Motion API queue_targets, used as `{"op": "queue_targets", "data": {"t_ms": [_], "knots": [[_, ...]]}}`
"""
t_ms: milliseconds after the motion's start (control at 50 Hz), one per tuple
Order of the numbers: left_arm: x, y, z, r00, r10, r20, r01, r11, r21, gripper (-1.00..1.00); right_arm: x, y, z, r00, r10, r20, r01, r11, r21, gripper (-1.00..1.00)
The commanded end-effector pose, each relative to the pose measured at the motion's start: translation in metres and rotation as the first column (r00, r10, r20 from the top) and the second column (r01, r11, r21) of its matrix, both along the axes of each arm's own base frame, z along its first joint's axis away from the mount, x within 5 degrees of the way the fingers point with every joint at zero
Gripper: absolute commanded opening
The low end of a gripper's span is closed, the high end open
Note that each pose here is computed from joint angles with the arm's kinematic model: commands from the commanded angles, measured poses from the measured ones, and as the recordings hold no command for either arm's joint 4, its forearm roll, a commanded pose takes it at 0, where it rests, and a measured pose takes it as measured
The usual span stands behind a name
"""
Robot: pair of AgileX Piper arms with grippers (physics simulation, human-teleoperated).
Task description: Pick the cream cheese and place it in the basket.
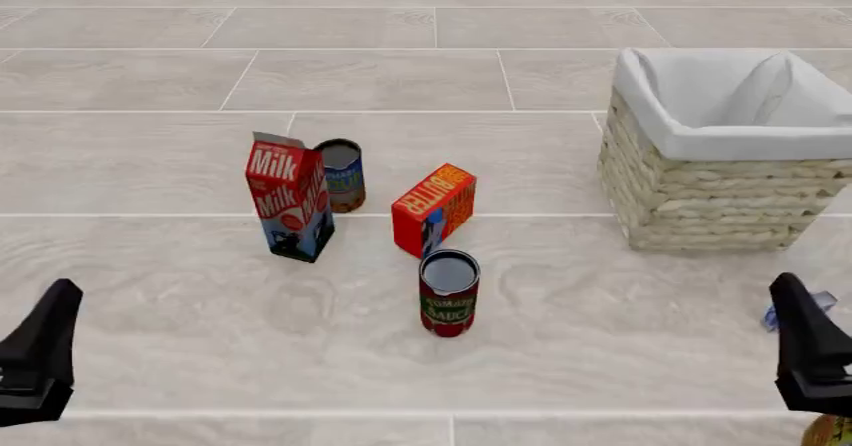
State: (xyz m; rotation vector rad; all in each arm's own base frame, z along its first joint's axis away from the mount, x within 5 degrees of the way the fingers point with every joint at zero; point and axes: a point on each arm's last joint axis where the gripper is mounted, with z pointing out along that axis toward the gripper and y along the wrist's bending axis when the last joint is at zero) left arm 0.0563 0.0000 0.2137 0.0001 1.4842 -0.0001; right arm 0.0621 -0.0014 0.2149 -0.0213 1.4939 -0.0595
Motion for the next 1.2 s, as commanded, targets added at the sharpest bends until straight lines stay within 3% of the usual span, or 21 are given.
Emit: {"op": "queue_targets", "data": {"t_ms": [20,160,200,400,680,740,760,780,820,880,1000,1200], "knots": [[0.000,0.000,0.001,1.000,0.000,-0.001,0.000,1.000,0.000,1.00,-0.006,0.001,0.000,1.000,0.025,0.008,-0.025,0.999,0.048,1.00],[0.000,0.000,0.001,1.000,0.000,-0.001,0.000,1.000,0.000,1.00,-0.006,0.001,0.006,1.000,0.026,0.015,-0.027,0.999,0.033,1.00],[0.000,0.000,0.001,1.000,0.000,-0.001,0.000,1.000,0.000,1.00,-0.007,0.002,0.007,0.999,0.033,0.015,-0.033,0.999,0.001,1.00],[0.000,0.000,0.001,1.000,0.000,-0.001,0.000,1.000,0.000,1.00,-0.013,0.001,0.030,0.999,0.020,0.035,-0.021,0.999,0.027,1.00],[0.000,0.000,0.001,1.000,0.000,-0.001,0.000,1.000,0.000,1.00,-0.016,0.000,0.047,1.000,0.000,0.020,-0.001,1.000,0.014,1.00],[0.000,0.000,0.001,1.000,0.000,-0.001,0.000,1.000,0.000,1.00,-0.021,0.001,0.058,0.999,0.018,0.039,-0.020,0.999,0.049,1.00],[0.000,0.000,0.001,1.000,0.000,-0.001,0.000,1.000,0.000,1.00,-0.013,0.002,0.061,0.999,0.035,0.010,-0.036,0.999,0.005,1.00],[0.000,0.000,0.001,1.000,0.000,-0.001,0.000,1.000,0.000,1.00,-0.012,0.002,0.062,0.999,0.043,0.005,-0.043,0.999,-0.006,1.00],[0.000,0.000,0.001,1.000,0.000,-0.001,0.000,1.000,0.000,1.00,-0.014,0.002,0.063,0.999,0.043,0.009,-0.044,0.999,0.009,1.00],[0.000,0.000,0.001,1.000,0.000,-0.001,0.000,1.000,0.000,1.00,-0.010,0.002,0.070,0.999,0.035,-0.041,-0.033,0.999,0.039,1.00],[0.000,0.000,0.001,1.000,0.000,-0.001,0.000,1.000,0.000,1.00,-0.011,0.001,0.074,0.996,0.012,-0.091,-0.014,1.000,-0.019,1.00],[0.000,0.000,0.001,1.000,0.000,-0.001,0.000,1.000,0.000,1.00,-0.012,-0.001,0.082,0.990,-0.026,-0.137,0.025,1.000,-0.003,1.00]]}}
